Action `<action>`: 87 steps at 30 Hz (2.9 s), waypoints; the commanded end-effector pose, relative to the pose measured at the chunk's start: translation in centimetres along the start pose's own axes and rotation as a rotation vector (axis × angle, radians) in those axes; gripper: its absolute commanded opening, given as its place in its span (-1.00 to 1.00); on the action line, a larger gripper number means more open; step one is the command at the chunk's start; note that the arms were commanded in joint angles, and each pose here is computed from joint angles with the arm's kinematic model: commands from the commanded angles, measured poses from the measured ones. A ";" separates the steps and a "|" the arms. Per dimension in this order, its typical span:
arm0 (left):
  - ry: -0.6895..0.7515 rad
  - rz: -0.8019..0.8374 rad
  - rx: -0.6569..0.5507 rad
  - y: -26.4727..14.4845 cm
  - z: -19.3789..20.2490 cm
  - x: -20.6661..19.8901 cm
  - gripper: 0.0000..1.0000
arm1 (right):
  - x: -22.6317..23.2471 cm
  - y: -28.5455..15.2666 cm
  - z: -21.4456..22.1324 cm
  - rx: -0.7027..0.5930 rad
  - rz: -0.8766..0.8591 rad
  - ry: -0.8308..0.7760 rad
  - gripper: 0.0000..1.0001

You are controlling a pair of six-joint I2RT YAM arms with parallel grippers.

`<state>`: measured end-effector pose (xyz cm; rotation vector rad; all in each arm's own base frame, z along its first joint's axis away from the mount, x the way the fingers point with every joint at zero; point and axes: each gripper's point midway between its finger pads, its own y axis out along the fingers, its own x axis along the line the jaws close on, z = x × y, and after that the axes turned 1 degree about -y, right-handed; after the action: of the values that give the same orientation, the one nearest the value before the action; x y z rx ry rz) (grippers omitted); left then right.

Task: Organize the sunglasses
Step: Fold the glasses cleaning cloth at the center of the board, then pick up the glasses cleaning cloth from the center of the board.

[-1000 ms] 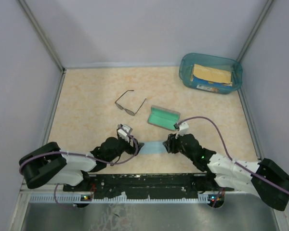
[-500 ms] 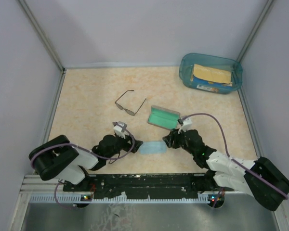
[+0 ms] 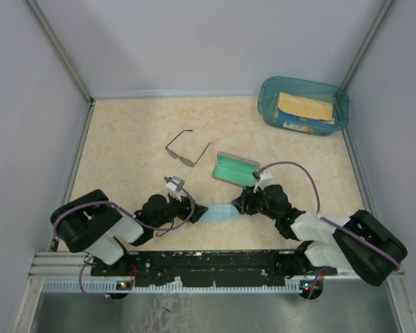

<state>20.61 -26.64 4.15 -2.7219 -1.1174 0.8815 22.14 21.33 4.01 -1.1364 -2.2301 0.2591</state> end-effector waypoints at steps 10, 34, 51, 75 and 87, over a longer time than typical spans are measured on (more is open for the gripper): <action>-0.012 0.062 -0.004 0.7 0.2 -0.9 0.56 | 0.7 1.4 -1.3 -0.047 -0.054 0.025 -0.08; -0.020 0.050 0.037 1.2 1.5 -0.4 -0.11 | 0.5 1.7 -0.8 -0.030 -0.070 0.040 -0.12; -0.016 0.030 0.030 1.7 1.0 -0.2 -0.65 | 0.6 1.6 -0.5 -0.017 -0.073 0.038 -0.41; 0.006 0.013 0.023 2.6 0.2 -0.2 -1.00 | 0.9 1.2 -1.3 -0.067 -0.092 0.028 -1.00; 0.087 0.023 -0.009 4.7 -2.5 -0.9 -1.00 | 0.1 -0.1 -4.9 -0.239 -0.029 -0.006 -1.00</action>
<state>23.14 -29.74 4.07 -2.7199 -1.0756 0.8212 23.06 21.55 5.13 -1.1253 -2.2655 0.1091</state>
